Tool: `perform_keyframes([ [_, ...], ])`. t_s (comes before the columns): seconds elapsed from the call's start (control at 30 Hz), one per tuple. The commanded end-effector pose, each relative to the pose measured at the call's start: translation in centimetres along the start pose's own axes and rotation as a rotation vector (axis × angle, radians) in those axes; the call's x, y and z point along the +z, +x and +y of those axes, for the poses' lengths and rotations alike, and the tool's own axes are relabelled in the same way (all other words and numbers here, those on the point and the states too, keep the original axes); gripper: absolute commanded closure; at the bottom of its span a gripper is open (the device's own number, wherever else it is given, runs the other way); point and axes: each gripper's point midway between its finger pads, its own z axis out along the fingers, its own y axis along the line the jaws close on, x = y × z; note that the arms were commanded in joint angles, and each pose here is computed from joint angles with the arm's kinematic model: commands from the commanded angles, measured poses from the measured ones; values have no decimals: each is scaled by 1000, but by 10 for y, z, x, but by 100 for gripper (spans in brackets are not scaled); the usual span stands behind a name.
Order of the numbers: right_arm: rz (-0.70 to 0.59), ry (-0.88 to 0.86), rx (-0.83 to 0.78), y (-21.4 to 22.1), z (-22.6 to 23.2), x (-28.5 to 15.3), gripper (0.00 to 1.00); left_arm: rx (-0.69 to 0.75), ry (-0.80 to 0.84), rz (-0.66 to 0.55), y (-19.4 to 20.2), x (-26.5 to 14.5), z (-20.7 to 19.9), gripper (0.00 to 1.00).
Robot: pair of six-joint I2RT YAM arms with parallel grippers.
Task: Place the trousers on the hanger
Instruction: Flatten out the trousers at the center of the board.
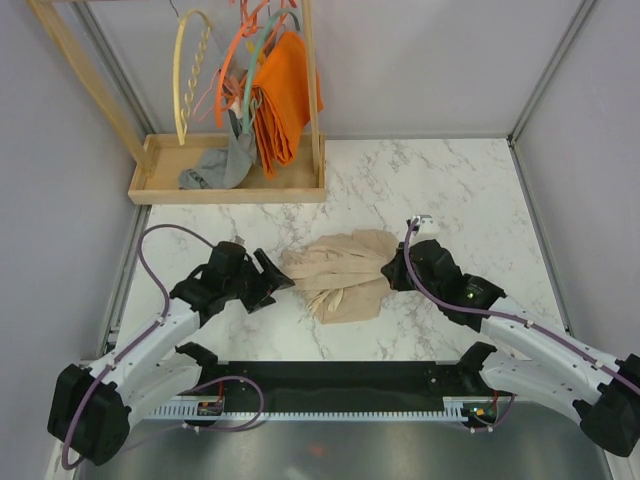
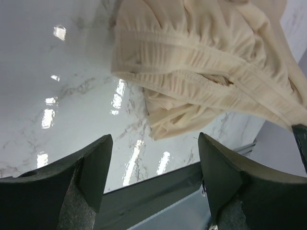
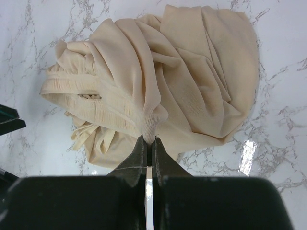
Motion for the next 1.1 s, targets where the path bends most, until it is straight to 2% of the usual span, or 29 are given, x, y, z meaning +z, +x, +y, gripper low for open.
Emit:
perform_keyframes([
  [0.0, -26, -18, 8, -8, 3, -5, 100, 50, -25, -147, -38, 10, -11, 20],
  [0.17, -31, -18, 8, -9, 2, -9, 100, 83, -86, -66, -33, 38, 2, 19],
  [0.5, -51, -10, -1, -13, -3, -18, 100, 101, -25, -145, -50, 43, -4, 19],
  [1.07, -60, -20, 15, -18, 1, -20, 100, 20, -2, -17, -23, 69, 12, 30],
])
